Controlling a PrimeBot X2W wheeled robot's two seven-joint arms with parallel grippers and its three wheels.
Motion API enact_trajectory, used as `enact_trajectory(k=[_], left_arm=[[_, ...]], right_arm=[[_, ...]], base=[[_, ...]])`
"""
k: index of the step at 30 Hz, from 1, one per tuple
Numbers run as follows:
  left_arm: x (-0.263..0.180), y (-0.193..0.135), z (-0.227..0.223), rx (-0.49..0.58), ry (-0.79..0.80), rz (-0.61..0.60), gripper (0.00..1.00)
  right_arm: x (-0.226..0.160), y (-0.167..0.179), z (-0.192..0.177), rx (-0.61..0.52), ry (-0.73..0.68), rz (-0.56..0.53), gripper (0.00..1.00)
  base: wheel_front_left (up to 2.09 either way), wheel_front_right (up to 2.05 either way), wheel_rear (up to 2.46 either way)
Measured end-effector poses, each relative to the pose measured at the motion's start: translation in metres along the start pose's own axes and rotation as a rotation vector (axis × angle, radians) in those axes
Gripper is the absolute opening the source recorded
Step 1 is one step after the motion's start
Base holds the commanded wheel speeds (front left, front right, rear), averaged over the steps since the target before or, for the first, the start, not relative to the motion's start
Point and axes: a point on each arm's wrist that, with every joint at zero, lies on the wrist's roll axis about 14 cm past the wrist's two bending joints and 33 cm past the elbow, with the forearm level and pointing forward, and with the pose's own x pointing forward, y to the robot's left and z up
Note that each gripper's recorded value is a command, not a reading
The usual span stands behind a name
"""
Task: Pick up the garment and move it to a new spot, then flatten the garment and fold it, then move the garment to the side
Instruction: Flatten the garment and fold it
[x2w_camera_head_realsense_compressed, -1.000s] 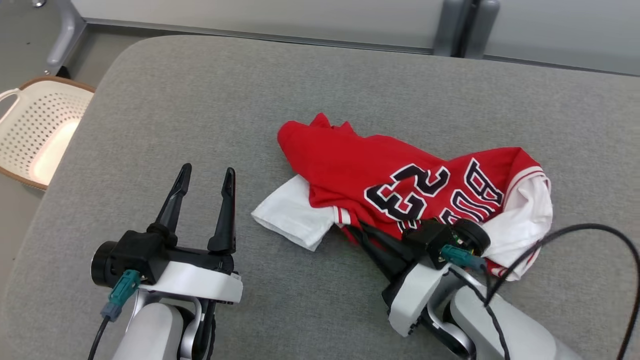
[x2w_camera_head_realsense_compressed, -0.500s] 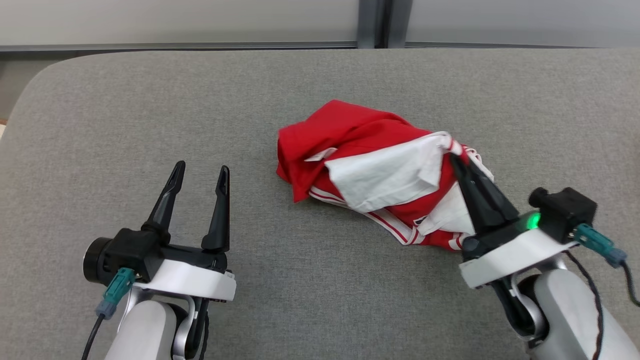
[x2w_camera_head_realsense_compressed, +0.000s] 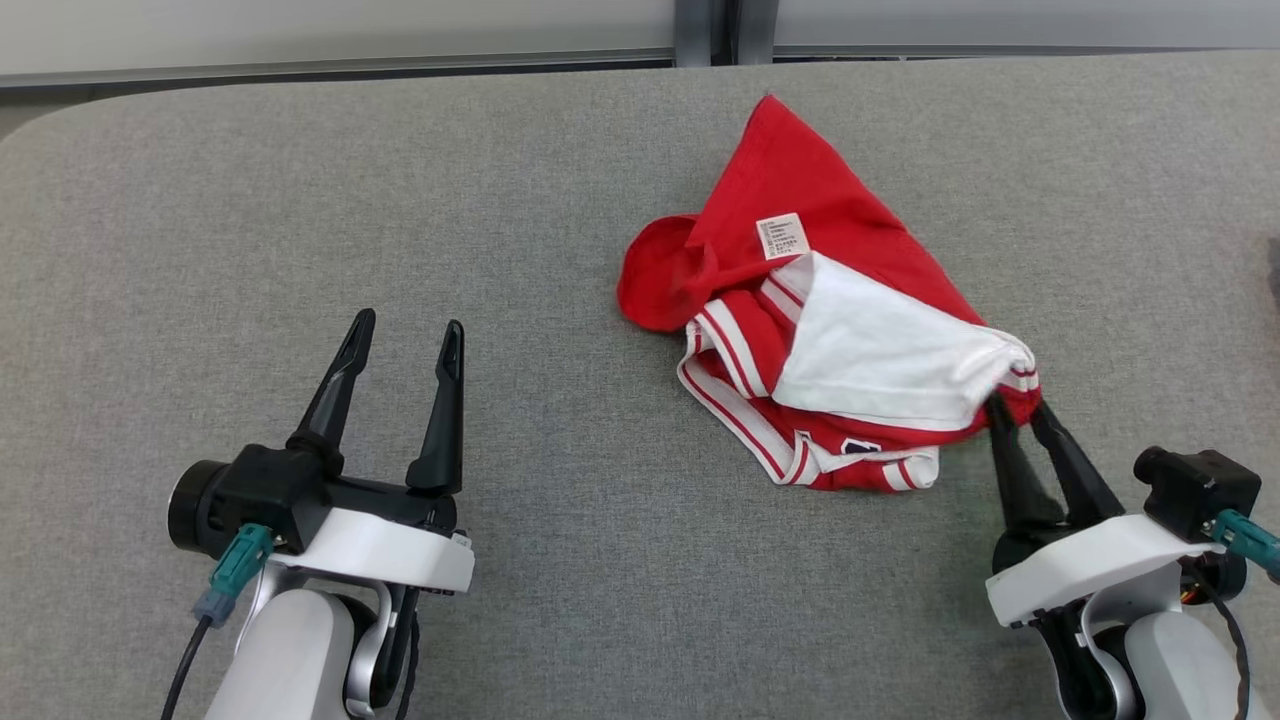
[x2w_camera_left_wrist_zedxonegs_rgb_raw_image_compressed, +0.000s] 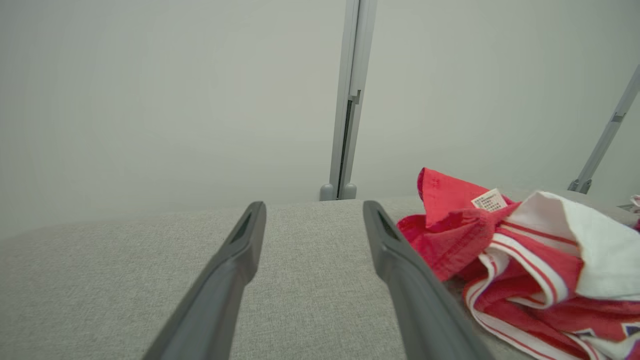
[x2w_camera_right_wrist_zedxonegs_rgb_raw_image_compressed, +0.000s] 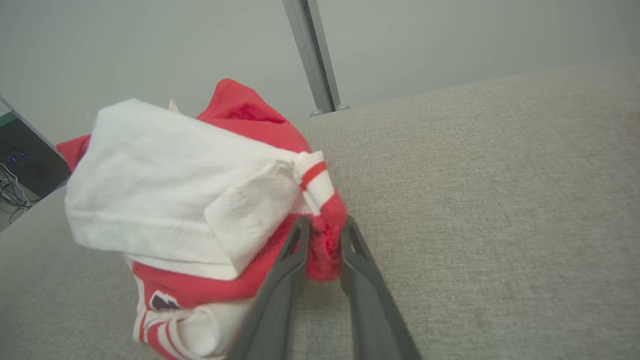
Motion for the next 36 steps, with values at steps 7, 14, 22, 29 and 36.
enact_trajectory(k=[7,14,22,29,36], left_arm=[[0.001,-0.001,0.002,0.002,-0.005,-0.006,1.00],[-0.005,0.001,0.007,0.008,-0.016,0.008,1.00],[-0.018,0.001,0.008,0.014,-0.009,0.013,1.00],[-0.031,0.000,0.007,0.027,0.006,0.011,1.00],[-0.037,-0.002,0.006,0.027,0.024,0.008,1.00]], right_arm=[[-0.010,0.003,0.024,-0.021,-0.117,0.007,1.00],[-0.026,0.015,0.074,-0.184,-0.267,0.044,1.00],[-0.045,0.030,0.075,-0.255,-0.239,0.063,1.00],[-0.063,0.036,0.066,-0.235,-0.217,0.056,1.00],[-0.070,0.032,0.072,-0.209,-0.241,0.027,1.00]], base=[[0.00,0.00,0.00],[0.00,0.00,0.00],[0.00,0.00,0.00],[0.00,0.00,0.00],[0.00,0.00,0.00]])
